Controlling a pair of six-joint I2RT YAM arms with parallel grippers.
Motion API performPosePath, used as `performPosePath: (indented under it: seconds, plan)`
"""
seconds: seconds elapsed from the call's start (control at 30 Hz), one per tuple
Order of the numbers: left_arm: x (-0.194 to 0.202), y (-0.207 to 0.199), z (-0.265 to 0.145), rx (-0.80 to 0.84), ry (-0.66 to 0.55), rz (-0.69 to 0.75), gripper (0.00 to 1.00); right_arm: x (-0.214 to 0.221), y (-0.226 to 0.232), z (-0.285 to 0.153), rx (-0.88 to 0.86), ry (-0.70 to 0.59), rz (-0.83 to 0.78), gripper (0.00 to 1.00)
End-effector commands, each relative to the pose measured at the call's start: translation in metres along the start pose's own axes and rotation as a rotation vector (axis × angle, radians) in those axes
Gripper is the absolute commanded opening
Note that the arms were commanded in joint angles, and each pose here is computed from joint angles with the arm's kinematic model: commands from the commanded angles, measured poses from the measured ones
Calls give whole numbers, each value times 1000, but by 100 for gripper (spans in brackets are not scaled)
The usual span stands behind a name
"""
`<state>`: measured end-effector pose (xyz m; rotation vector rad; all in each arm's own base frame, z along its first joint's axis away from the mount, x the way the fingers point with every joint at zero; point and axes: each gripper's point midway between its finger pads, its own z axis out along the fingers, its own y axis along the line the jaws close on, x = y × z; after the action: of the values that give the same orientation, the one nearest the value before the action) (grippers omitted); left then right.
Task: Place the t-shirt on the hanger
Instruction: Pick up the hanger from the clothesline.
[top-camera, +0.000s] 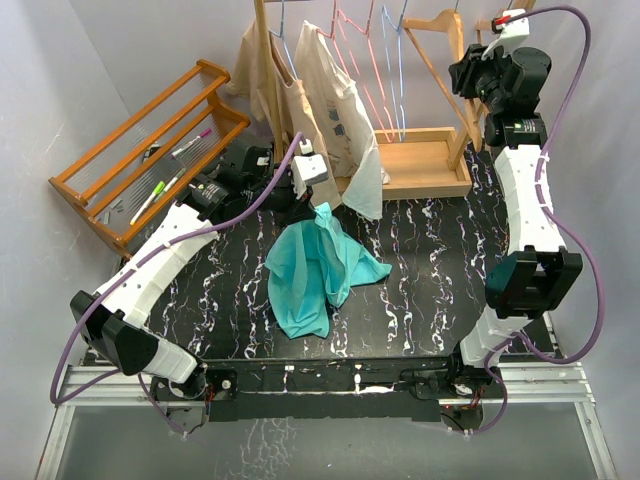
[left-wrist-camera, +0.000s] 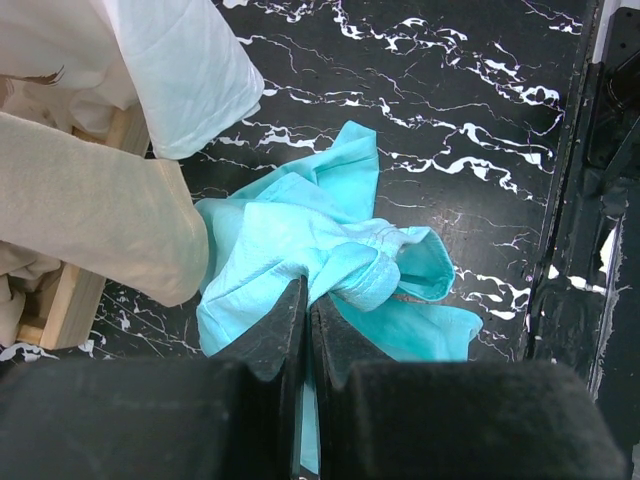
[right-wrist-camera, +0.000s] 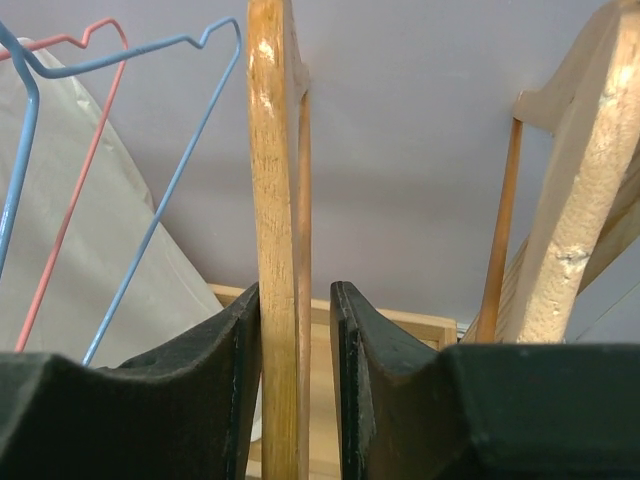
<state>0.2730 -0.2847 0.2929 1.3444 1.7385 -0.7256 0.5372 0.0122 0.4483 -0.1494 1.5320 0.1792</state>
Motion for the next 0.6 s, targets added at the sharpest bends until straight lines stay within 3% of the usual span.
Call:
performPosePath:
  seconds: [0.0,0.1,0.23,0.57]
  plan:
    - [-4,-4,0,26,-27,8,0,-13,-4,0,15,-51,-21,34]
    - [-3,-4,1,29,-27,5,0,-10,-4,1,16,-48,-19,31]
    - [-4,-4,1,29,-29,5,0,-13,-3,-1,12,-61,-20,9]
    - [-5,-3,1,27,-33,1,0,-63,12,-32,-12,-170,-49,8]
